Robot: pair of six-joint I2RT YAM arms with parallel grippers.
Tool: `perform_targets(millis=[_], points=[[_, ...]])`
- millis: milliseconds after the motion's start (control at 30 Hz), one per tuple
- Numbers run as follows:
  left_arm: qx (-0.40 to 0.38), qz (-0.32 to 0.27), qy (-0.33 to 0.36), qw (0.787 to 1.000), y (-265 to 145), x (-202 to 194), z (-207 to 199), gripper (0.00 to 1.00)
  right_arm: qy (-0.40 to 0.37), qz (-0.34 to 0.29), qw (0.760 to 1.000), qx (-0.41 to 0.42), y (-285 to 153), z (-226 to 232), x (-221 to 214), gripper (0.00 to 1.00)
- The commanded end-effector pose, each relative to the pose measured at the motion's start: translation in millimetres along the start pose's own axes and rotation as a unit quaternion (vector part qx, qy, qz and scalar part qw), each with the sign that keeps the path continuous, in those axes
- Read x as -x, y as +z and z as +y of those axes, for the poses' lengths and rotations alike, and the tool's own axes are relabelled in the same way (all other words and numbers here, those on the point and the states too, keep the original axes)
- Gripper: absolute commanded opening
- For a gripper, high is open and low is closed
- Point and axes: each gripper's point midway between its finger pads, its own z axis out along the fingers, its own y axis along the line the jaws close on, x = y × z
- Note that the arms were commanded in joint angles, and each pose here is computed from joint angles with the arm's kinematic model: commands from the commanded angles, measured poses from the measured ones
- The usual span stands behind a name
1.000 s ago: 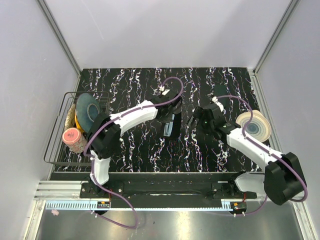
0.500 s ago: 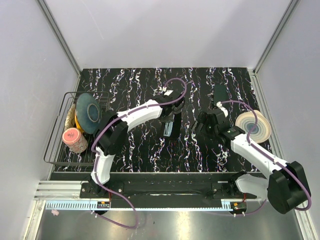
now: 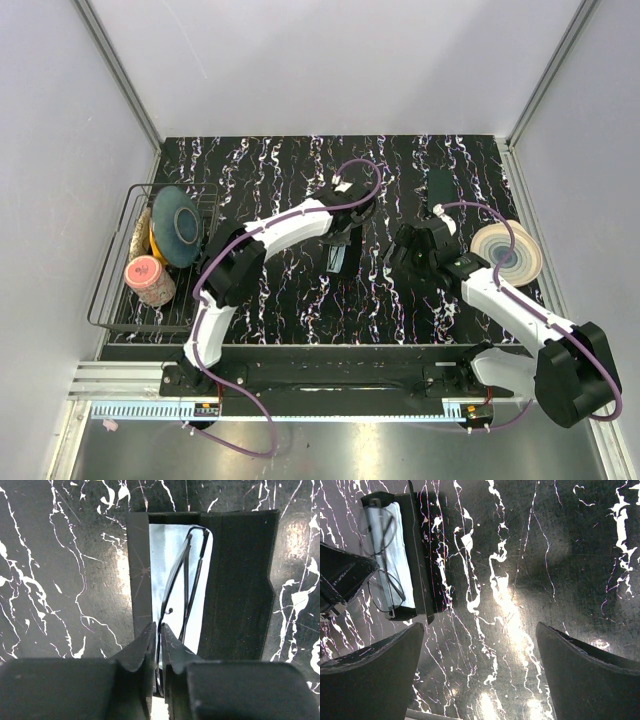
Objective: Organize the sunglasses
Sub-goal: Place the sunglasses in the sunglasses case, then adjust the sunglasses in the sunglasses case.
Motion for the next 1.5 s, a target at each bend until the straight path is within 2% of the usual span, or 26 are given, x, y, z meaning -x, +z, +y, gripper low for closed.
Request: perform_targets(millis=[0, 133, 333, 533, 567, 600, 700, 833, 867, 900, 933, 1033, 1200, 1433, 1467], points=[[0.000, -0.011, 0.007, 1.000, -4, 8, -6, 0.20, 0.007, -0.013, 1.000, 0.005, 0, 2, 6, 1.00], [-0.005, -0.018, 0.003, 1.000, -10, 10, -9, 0.26, 0.009, -0.015, 1.000, 0.005, -1, 2, 7, 1.00], [-0.020, -0.027, -0.001, 0.999, -23, 15, -14, 0.28, 0.009, -0.015, 1.000, 0.008, -2, 3, 8, 1.00], [-0.060, -0.044, -0.012, 0.997, -49, 25, -21, 0.48, 0.005, -0.021, 1.000, 0.013, -10, 7, 14, 0.99], [-0.075, -0.054, -0.015, 0.996, -55, 29, -25, 0.52, 0.004, -0.021, 1.000, 0.013, -11, 8, 15, 1.00], [-0.084, -0.050, -0.015, 0.995, -55, 25, -25, 0.61, 0.002, -0.023, 1.000, 0.017, -13, 11, 18, 1.00], [-0.102, -0.072, -0.025, 0.992, -73, 32, -22, 0.64, 0.001, -0.024, 0.999, 0.029, -18, 18, 22, 1.00], [-0.121, -0.089, -0.049, 0.987, -88, 38, -7, 0.65, -0.030, -0.018, 0.997, 0.071, -25, 38, 27, 0.99], [-0.136, -0.110, -0.064, 0.982, -100, 47, -3, 0.65, -0.061, -0.020, 0.992, 0.111, -27, 54, 29, 0.95], [-0.140, -0.100, -0.066, 0.983, -94, 38, 1, 0.65, -0.066, -0.012, 0.988, 0.138, -30, 64, 27, 0.92], [-0.146, -0.111, -0.080, 0.980, -94, 45, 8, 0.65, -0.071, -0.021, 0.984, 0.161, -32, 75, 32, 0.87], [-0.164, -0.107, -0.095, 0.976, -85, 38, 21, 0.65, -0.086, -0.010, 0.977, 0.194, -29, 95, 33, 0.77], [-0.203, -0.070, -0.113, 0.970, -57, 12, 22, 0.62, -0.102, 0.034, 0.978, 0.178, 5, 121, 24, 0.69], [-0.235, -0.056, -0.138, 0.960, -28, 13, 22, 0.53, -0.099, 0.053, 0.987, 0.118, 43, 131, 11, 0.56], [-0.237, -0.051, -0.142, 0.960, -24, 11, 23, 0.53, -0.092, 0.056, 0.988, 0.108, 49, 132, 9, 0.52]])
